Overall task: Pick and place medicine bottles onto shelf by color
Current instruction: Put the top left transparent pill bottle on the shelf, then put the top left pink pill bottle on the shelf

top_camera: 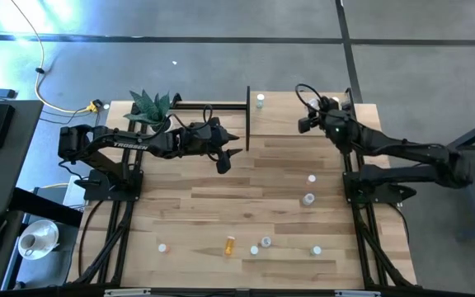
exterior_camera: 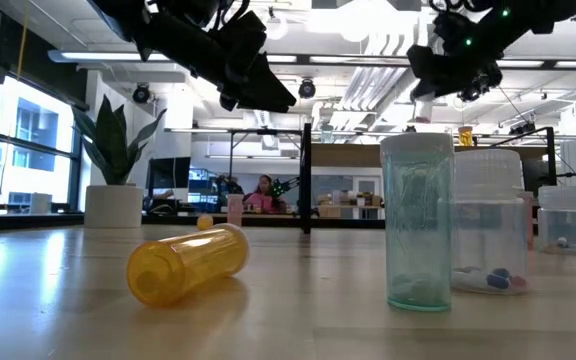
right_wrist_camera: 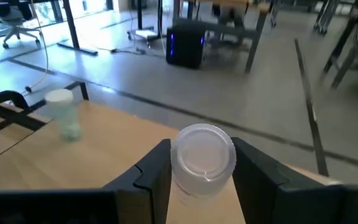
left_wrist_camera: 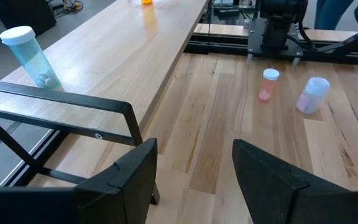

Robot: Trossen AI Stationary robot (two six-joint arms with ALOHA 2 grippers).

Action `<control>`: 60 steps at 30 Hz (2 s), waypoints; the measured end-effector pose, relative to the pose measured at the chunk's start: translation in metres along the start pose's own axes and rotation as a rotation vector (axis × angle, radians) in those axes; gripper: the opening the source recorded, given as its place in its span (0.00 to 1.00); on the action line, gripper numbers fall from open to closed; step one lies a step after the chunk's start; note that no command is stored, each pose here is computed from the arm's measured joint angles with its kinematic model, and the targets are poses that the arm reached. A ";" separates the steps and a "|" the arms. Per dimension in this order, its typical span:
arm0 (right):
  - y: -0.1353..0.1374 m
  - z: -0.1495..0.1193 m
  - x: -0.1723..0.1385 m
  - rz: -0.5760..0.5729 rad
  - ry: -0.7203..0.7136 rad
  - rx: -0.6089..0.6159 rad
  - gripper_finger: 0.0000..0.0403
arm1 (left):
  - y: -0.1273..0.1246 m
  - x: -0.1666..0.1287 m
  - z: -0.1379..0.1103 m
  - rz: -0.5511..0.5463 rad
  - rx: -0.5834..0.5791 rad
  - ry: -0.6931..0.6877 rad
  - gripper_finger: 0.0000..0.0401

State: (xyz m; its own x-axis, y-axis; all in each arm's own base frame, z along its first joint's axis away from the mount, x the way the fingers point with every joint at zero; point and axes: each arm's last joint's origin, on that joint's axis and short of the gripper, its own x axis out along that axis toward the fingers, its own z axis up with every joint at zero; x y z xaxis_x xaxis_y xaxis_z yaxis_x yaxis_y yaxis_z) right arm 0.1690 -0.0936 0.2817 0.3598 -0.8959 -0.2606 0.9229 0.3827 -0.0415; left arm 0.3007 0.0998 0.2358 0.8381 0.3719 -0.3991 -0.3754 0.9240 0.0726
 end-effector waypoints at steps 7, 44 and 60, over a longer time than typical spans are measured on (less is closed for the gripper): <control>-0.012 -0.007 0.010 -0.008 0.098 0.025 0.32 | 0.000 0.000 0.000 -0.001 0.000 0.000 0.49; -0.019 -0.023 0.045 -0.077 0.218 -0.023 0.48 | 0.000 0.000 0.000 0.000 0.000 0.000 0.49; -0.029 0.000 0.014 0.050 0.083 0.015 0.50 | 0.000 0.000 -0.002 -0.001 0.002 0.020 0.49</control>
State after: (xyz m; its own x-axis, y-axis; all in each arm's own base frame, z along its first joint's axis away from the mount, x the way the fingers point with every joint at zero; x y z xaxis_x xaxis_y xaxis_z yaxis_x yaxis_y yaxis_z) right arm 0.1476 -0.1176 0.2793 0.3932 -0.8537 -0.3415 0.9064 0.4222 -0.0118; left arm 0.3000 0.0996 0.2342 0.8304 0.3696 -0.4169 -0.3741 0.9244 0.0743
